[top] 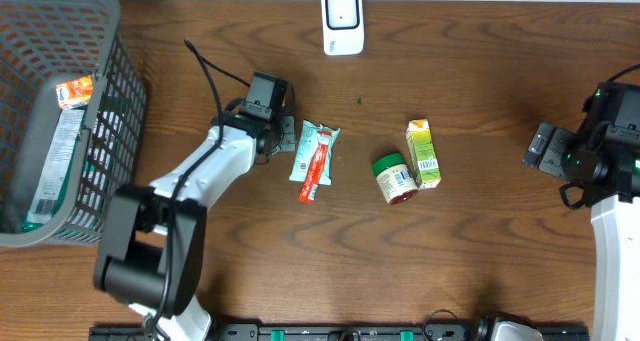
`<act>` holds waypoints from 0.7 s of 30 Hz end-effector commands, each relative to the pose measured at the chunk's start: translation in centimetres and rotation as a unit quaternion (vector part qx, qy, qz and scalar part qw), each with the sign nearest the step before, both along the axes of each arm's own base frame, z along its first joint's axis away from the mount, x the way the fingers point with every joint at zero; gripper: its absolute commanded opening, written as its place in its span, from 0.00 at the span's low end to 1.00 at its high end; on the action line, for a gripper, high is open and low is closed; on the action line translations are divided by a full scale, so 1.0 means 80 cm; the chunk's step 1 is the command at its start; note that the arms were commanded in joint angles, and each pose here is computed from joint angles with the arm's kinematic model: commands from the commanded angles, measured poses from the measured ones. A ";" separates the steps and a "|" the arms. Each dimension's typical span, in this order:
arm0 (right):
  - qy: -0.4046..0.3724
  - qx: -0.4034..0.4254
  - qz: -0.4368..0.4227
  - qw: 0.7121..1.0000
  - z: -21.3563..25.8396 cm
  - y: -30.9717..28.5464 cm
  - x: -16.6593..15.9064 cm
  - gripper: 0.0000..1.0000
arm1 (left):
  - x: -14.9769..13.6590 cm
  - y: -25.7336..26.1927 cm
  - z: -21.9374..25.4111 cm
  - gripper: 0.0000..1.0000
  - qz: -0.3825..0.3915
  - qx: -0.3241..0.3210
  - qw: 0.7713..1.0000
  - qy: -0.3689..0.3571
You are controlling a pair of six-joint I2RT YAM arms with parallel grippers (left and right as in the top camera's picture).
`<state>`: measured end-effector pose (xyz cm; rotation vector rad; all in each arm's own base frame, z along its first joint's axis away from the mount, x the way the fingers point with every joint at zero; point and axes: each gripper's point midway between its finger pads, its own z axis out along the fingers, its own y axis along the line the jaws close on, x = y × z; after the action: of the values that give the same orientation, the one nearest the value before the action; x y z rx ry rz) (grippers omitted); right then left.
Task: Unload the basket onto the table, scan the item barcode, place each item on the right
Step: 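Lift the left gripper away from the items toward the basket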
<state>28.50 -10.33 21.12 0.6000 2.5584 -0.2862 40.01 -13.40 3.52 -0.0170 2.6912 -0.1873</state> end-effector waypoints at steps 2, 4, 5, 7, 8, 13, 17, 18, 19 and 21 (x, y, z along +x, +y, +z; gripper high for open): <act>-0.003 -0.005 -0.001 1.000 0.005 -0.003 -0.001 0.99 | 0.003 0.013 -0.036 0.11 0.009 0.031 0.999 0.013; -0.003 -0.005 -0.001 1.000 0.005 -0.003 -0.001 0.99 | 0.004 0.012 -0.044 0.11 0.008 0.030 0.999 0.017; -0.003 -0.005 -0.001 1.000 0.005 -0.003 -0.001 0.99 | 0.003 0.010 -0.046 0.11 0.006 0.028 0.999 0.020; -0.003 -0.005 -0.001 1.000 0.005 -0.003 -0.001 0.99 | -0.002 0.000 -0.050 0.11 -0.005 0.006 0.999 0.031; -0.003 -0.005 -0.001 1.000 0.005 -0.003 -0.001 0.99 | -0.005 -0.007 -0.050 0.11 -0.013 -0.009 0.999 0.036; -0.003 -0.005 -0.001 1.000 0.005 -0.003 -0.001 0.99 | -0.019 -0.039 -0.048 0.11 -0.046 -0.076 0.994 0.062; -0.003 -0.005 -0.001 1.000 0.005 -0.003 -0.001 0.99 | -0.024 -0.044 -0.049 0.12 -0.052 -0.079 0.993 0.069; -0.003 -0.005 -0.001 1.000 0.005 -0.003 -0.001 0.99 | -0.028 -0.048 -0.049 0.11 -0.056 -0.077 0.993 0.072; -0.003 -0.005 -0.001 1.000 0.005 -0.003 -0.001 0.99 | -0.029 -0.050 -0.049 0.11 -0.059 -0.077 0.993 0.073; -0.003 -0.005 -0.001 1.000 0.005 -0.003 -0.001 0.99 | -0.034 -0.058 -0.050 0.11 -0.067 -0.076 0.992 0.074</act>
<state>28.51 -10.32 21.12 0.6003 2.5583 -0.2856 38.46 -16.80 0.15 0.0524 2.7937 -0.4169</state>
